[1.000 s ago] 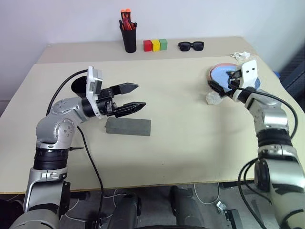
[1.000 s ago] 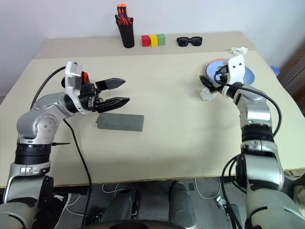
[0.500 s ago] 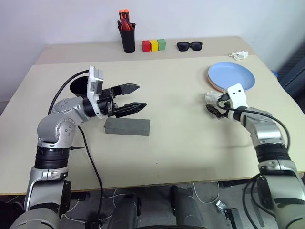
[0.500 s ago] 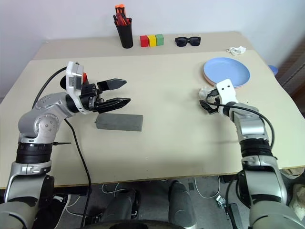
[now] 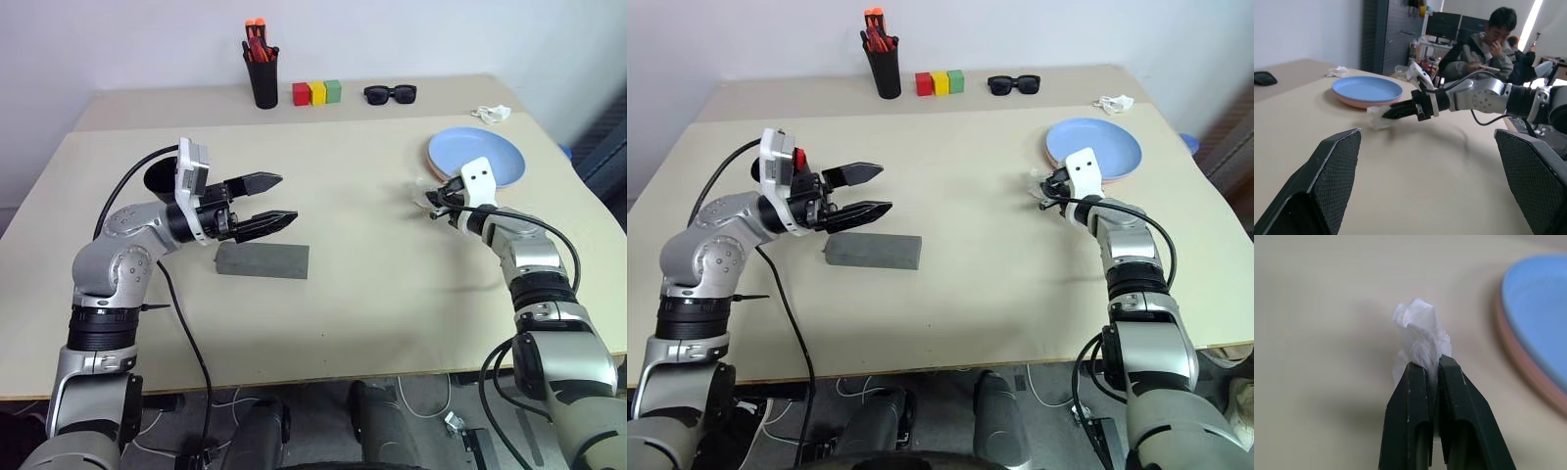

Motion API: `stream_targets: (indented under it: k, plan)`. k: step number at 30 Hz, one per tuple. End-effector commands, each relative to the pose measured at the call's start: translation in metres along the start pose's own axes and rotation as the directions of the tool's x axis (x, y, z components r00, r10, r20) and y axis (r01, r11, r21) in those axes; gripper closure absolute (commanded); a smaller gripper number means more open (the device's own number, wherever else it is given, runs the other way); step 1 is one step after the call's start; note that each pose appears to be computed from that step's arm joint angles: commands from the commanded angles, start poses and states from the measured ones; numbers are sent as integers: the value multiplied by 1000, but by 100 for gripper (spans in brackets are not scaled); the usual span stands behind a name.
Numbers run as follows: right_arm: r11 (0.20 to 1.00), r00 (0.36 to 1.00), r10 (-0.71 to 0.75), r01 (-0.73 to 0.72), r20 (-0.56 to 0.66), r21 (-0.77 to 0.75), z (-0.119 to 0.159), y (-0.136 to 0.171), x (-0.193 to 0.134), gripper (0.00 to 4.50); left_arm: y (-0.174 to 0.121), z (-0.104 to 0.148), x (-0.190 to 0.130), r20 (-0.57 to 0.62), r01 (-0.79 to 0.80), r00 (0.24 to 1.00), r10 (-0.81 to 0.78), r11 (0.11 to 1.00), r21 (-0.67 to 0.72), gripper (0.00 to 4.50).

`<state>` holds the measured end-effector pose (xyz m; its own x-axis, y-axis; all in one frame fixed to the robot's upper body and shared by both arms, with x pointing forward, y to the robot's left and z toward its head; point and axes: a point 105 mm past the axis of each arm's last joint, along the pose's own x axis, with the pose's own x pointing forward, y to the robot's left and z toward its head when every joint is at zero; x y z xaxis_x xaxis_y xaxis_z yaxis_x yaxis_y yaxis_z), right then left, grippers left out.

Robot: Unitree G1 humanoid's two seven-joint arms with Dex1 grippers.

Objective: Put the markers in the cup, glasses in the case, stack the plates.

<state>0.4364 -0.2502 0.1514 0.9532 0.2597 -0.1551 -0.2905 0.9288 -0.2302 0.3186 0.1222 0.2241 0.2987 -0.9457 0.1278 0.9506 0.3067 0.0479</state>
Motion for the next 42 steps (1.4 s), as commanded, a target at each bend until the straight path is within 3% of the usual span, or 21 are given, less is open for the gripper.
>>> stream_targets:
  k: [1,6,9,14,23,27,30,34,37,38,42]
  plan:
    - [974,962,-227,228,150,13,49,-50,-10,446,-3,12,2,40,8,999,-10,998,55,0]
    - [914,908,-405,405,107,21,53,-77,-13,446,-2,13,4,43,10,999,-13,998,58,0]
    - [925,924,-378,376,51,55,43,-72,-7,350,-2,13,4,37,8,999,-10,998,57,0]
    - [923,923,-384,384,33,-3,38,-69,-5,100,-2,14,1,34,2,999,-3,999,51,0]
    - [935,932,-354,351,76,45,41,-69,-7,100,-3,13,-1,34,-8,999,6,999,51,0]
    - [996,949,-85,77,304,41,68,-32,-8,100,-2,18,-5,59,-22,998,20,999,48,0]
    - [984,888,150,-175,434,17,82,2,-28,100,-3,24,-11,74,-36,997,33,999,40,0]
    - [854,747,491,-514,448,-79,87,62,-72,100,-22,21,-23,44,-10,999,10,1000,-18,0]
    - [531,490,792,-847,363,-15,78,115,-123,100,-48,9,-39,-33,58,997,-63,987,-150,0]
    - [474,446,832,-881,330,-3,76,125,-130,100,-51,6,-44,-47,41,998,-49,986,-164,0]
    - [458,436,864,-888,252,-32,70,131,-138,100,-56,3,-52,-66,-22,998,13,991,-134,0]
